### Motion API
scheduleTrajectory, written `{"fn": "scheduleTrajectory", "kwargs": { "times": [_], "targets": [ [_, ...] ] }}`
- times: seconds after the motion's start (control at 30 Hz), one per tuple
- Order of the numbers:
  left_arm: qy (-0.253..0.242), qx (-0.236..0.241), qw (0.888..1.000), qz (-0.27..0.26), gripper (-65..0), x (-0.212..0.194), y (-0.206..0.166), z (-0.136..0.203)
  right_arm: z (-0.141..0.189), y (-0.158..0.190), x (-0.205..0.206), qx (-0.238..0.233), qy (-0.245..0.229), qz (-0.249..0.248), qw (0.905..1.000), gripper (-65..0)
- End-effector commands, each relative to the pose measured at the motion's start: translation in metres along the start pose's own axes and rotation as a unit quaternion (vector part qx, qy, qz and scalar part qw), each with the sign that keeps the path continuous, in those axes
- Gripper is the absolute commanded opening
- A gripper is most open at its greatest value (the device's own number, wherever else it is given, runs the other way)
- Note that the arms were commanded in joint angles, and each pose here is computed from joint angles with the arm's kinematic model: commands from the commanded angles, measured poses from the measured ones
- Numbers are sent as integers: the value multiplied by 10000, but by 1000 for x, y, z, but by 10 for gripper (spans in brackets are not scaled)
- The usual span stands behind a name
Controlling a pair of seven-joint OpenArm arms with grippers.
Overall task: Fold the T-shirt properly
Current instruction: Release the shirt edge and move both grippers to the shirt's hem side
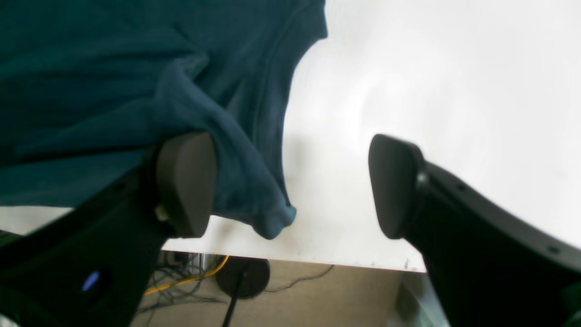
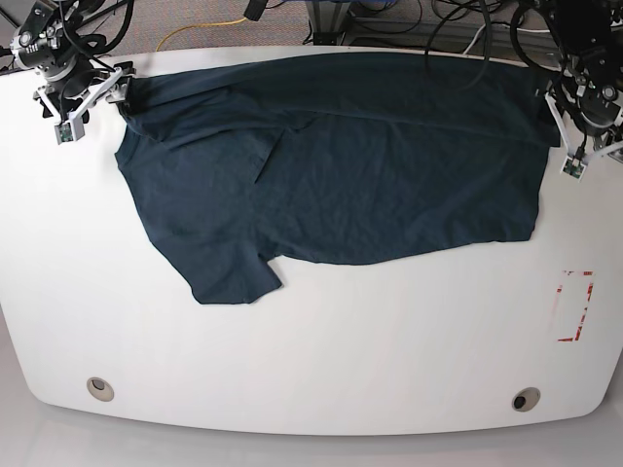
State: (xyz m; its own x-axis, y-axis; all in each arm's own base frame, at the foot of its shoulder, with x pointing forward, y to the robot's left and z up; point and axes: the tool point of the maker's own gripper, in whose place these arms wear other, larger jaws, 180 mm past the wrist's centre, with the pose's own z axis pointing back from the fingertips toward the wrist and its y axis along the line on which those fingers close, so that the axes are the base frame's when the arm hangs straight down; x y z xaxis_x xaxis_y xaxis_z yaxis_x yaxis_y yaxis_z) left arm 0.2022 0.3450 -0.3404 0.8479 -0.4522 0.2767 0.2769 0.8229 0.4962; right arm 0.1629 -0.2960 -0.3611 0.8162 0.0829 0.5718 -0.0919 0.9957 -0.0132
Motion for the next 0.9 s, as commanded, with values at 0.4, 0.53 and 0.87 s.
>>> {"fn": "scheduleTrajectory", "kwargs": {
  "times": [0.4,0.53,0.87],
  "targets": [
    [-351,146,9991,-203,-192,32,10,3,17,-21,-7,-297,119,-77,9995,-162],
    [-336,17,9992,-195,-192,33,3,-3,10,-19,11,-292,-122,-126,9994,-162],
    [-442,-89,9990,9,-196,56,10,-20,-37,-4,64,252,-411,49,9988,-162]
  ]
}}
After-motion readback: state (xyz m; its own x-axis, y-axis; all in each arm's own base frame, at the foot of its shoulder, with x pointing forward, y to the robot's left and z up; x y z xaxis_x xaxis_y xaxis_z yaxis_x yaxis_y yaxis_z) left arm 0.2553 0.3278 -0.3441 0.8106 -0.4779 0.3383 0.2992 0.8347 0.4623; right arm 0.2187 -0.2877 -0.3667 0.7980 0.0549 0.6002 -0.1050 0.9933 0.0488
